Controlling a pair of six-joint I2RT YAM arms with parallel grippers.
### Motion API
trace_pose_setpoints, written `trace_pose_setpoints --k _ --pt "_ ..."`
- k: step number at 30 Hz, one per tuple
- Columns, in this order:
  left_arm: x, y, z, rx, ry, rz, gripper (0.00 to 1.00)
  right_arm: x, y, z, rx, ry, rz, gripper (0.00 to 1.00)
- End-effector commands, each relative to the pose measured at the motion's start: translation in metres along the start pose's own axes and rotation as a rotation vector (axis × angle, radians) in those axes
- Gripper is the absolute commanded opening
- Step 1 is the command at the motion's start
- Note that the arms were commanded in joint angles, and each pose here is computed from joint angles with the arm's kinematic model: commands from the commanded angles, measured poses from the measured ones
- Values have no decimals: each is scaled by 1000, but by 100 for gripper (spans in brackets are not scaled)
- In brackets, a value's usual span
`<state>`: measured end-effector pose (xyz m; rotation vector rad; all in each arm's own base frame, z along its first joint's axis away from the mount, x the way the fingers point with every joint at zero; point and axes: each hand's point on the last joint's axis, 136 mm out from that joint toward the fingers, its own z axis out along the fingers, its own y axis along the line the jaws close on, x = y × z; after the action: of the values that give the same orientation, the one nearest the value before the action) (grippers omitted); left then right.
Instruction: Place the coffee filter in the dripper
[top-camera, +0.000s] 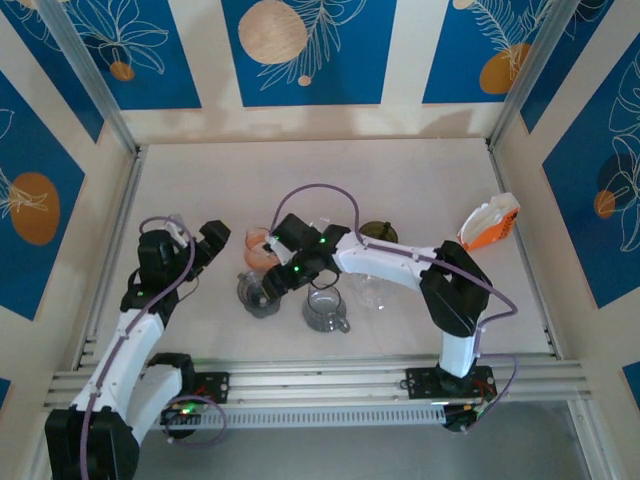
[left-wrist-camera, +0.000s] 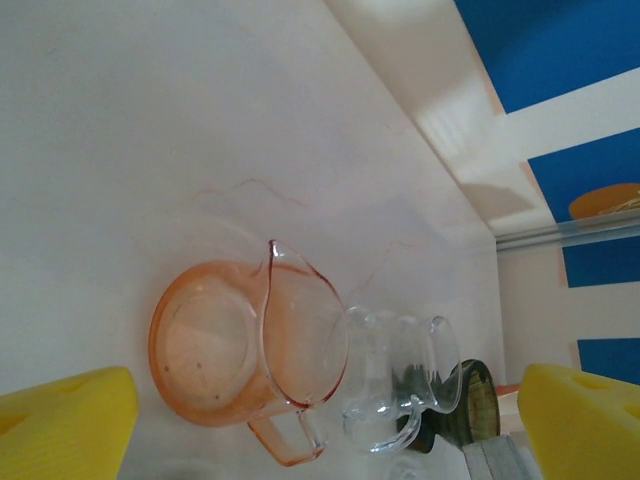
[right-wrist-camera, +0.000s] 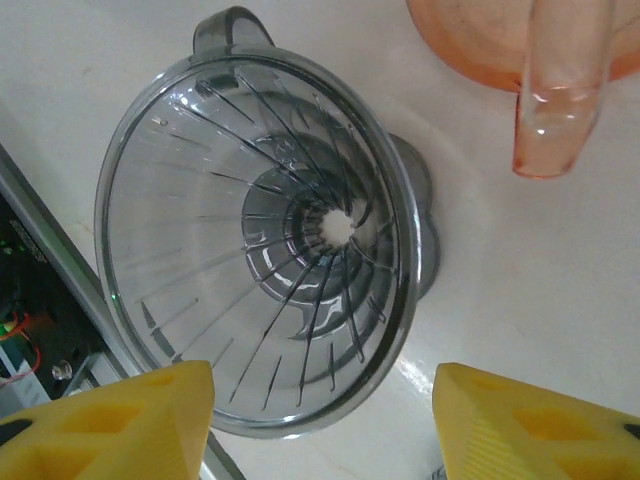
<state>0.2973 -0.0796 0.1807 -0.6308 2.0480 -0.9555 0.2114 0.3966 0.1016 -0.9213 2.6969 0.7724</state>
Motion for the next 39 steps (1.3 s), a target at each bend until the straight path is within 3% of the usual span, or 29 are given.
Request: trace_pose_setpoints --k 1,12,22,31,39 --pt "12 1 0 9 42 14 98 -6 8 0 -12 9 8 56" --pt "16 0 1 18 60 23 100 -6 1 18 8 56 30 40" --pt "15 -12 -1 47 67 32 100 -19 22 5 -76 -4 -8 0" --pt "1 -34 -9 88 34 65 100 -27 27 -61 -125 -114 33 0" --pt "5 -39 -6 113 40 87 100 29 -7 -124 -52 -11 192 0"
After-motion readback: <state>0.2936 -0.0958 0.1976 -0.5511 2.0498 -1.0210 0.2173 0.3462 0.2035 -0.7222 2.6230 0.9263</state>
